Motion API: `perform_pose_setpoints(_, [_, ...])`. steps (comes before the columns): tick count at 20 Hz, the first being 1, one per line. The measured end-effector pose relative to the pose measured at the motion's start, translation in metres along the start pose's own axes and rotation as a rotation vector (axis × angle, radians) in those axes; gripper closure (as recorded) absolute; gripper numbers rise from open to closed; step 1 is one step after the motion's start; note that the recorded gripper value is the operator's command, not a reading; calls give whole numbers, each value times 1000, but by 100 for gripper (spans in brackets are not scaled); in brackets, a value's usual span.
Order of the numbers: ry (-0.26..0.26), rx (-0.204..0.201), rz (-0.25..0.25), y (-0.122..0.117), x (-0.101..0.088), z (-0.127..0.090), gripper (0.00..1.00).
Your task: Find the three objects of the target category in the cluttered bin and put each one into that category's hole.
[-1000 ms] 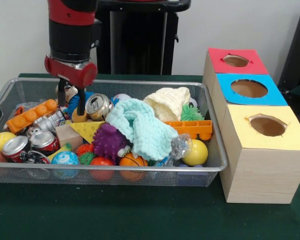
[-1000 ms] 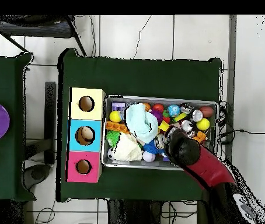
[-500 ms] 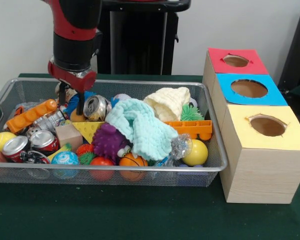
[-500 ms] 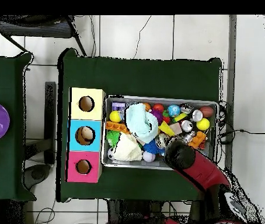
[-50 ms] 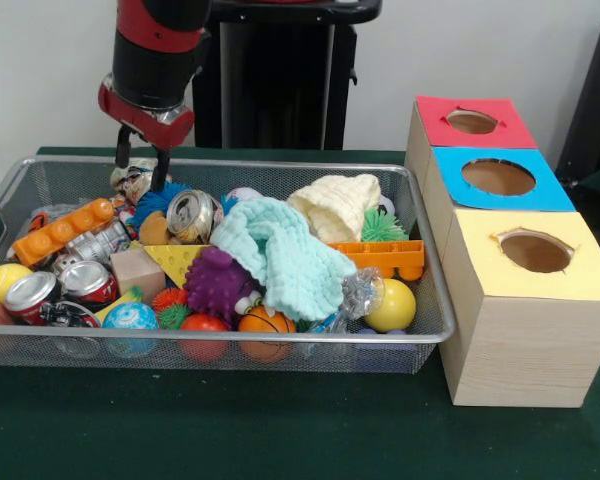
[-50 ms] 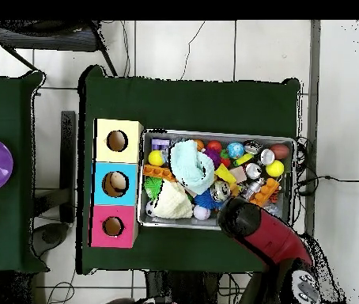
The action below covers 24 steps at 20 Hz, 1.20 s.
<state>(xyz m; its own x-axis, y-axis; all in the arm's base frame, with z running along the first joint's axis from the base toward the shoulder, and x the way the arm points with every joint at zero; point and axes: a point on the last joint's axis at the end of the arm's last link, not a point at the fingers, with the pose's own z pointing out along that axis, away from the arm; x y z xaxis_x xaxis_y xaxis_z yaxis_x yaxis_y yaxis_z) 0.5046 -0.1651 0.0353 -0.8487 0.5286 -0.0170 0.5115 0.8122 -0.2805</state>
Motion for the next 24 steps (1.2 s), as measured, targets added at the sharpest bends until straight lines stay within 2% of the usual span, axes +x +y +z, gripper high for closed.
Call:
perform_pose_setpoints(8, [6,3,39,-20,2,5,0])
perform_pose_setpoints(16, [-58,-4,97,-46,-15,18,0])
perform_pose_setpoints(20, [-74,-25,125,-51,-22,23,0])
perform_pose_setpoints(24, [-53,-64,161,-52,-20,27,0])
